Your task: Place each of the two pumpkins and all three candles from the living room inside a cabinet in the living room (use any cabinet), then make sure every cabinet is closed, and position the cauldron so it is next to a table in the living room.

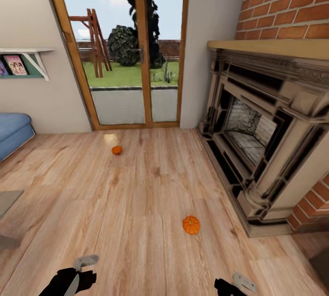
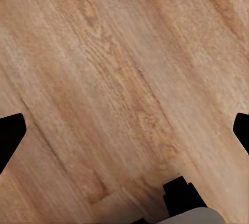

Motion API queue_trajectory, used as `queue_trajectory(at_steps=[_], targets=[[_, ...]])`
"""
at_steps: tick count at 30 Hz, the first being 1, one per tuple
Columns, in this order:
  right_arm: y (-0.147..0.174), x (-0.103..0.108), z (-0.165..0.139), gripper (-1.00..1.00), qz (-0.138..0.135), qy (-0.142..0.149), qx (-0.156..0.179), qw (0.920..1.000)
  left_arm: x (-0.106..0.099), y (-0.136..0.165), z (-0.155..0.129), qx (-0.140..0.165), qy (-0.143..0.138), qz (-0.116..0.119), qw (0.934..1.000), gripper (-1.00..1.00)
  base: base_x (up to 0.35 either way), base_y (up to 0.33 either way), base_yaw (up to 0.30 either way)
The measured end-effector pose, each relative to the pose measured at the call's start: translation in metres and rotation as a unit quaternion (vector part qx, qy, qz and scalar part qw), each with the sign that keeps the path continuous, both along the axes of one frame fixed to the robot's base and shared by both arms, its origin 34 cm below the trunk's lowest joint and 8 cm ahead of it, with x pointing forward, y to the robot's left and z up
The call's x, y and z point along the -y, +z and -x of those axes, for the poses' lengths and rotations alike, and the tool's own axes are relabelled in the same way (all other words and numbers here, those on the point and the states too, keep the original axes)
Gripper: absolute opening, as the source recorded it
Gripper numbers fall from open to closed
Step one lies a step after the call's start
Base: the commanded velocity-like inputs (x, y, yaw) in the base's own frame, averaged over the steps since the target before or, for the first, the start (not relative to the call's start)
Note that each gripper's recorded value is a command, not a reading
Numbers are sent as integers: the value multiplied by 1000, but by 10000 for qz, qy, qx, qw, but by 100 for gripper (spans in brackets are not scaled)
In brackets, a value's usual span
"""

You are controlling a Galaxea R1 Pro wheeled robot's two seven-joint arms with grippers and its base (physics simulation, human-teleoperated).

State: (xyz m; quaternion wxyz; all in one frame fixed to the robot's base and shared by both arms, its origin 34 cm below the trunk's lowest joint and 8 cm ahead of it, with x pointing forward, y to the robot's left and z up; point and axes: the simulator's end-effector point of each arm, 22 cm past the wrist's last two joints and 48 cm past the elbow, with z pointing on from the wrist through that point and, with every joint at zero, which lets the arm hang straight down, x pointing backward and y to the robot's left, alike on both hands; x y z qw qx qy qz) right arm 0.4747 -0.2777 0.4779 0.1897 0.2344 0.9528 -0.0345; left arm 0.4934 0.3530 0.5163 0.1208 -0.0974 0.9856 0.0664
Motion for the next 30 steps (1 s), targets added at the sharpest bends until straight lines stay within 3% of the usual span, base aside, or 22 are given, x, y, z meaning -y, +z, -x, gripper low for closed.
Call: queue_trajectory(at_steps=[30], targets=[[0,0,0,100,3,4,11,10000,0,0,0,-4,4,5,10000,100,331,76,15]])
